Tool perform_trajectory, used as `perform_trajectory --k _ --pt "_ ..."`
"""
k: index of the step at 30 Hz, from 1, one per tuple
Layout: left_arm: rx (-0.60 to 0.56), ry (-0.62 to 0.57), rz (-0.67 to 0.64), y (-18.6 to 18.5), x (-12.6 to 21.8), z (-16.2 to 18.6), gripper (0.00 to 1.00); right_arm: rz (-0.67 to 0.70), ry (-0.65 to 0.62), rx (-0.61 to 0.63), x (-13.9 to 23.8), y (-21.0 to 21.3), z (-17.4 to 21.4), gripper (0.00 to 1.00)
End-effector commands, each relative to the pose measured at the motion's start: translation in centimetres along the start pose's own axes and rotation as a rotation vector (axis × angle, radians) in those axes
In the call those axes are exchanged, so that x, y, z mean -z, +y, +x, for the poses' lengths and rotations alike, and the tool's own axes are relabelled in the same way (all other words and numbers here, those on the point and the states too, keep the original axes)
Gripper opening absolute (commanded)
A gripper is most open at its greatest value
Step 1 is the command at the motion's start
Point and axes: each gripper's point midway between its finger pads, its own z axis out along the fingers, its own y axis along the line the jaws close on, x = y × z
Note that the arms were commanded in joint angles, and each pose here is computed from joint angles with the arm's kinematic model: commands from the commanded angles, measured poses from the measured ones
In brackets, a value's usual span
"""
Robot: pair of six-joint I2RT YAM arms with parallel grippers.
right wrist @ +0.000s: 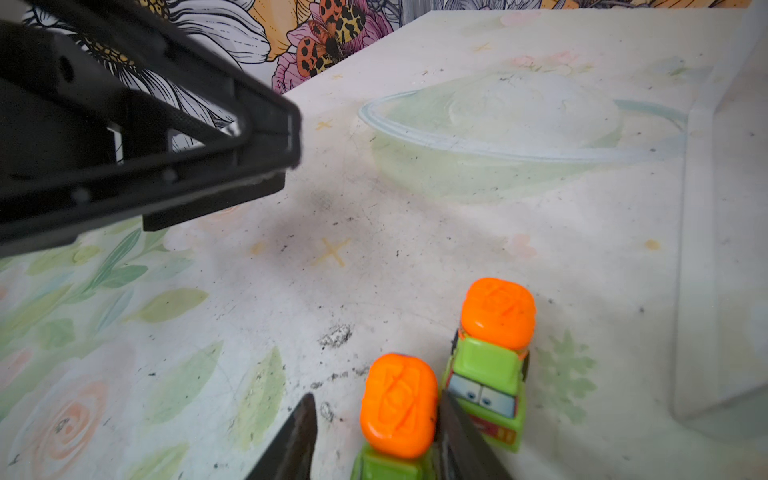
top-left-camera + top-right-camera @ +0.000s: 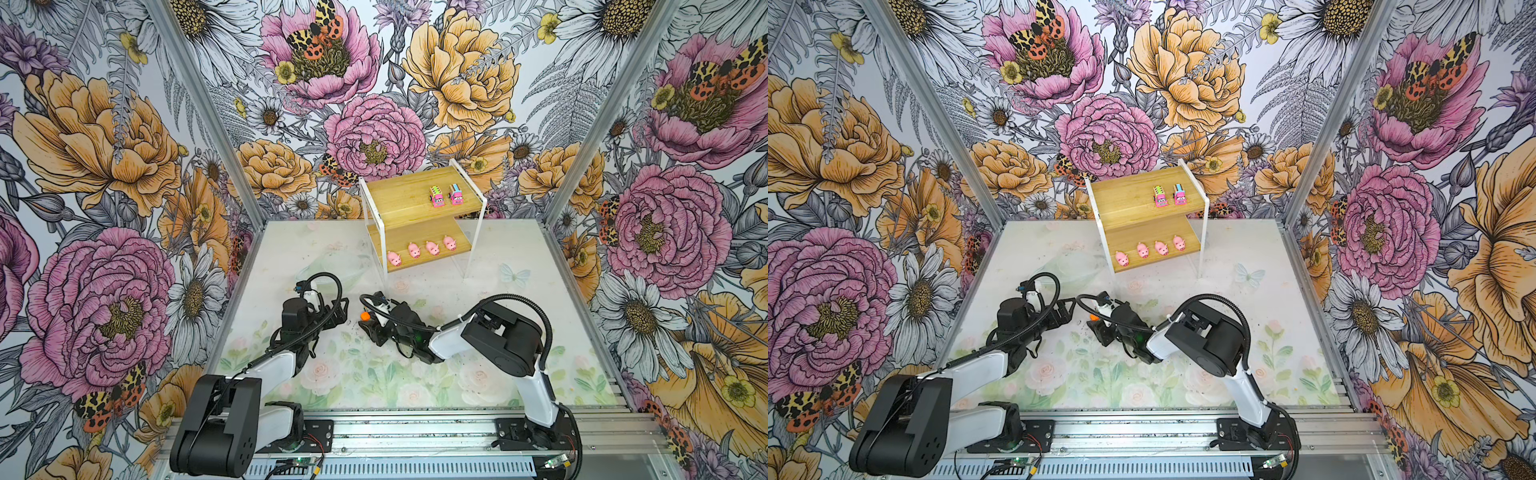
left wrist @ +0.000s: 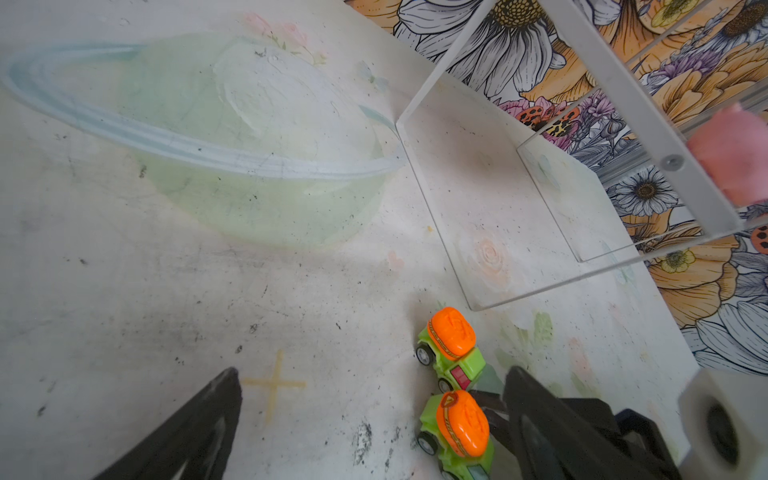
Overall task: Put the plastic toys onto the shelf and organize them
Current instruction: 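Lower the right gripper onto one green truck with orange top and grasp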
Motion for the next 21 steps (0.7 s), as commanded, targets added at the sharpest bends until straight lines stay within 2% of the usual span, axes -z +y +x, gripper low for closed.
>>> perform_trajectory --k 1,21 --pt "-0.001 -0.017 0.028 -0.46 -0.01 -0.78 0.99 0.007 0.019 -0.021 -0.78 -0.41 0.63 0.45" --pt "0.0 -0.018 0.027 -0.41 0.02 -0.78 0.99 -0.035 0.045 -0.017 -0.32 0.22 0.75 0.23"
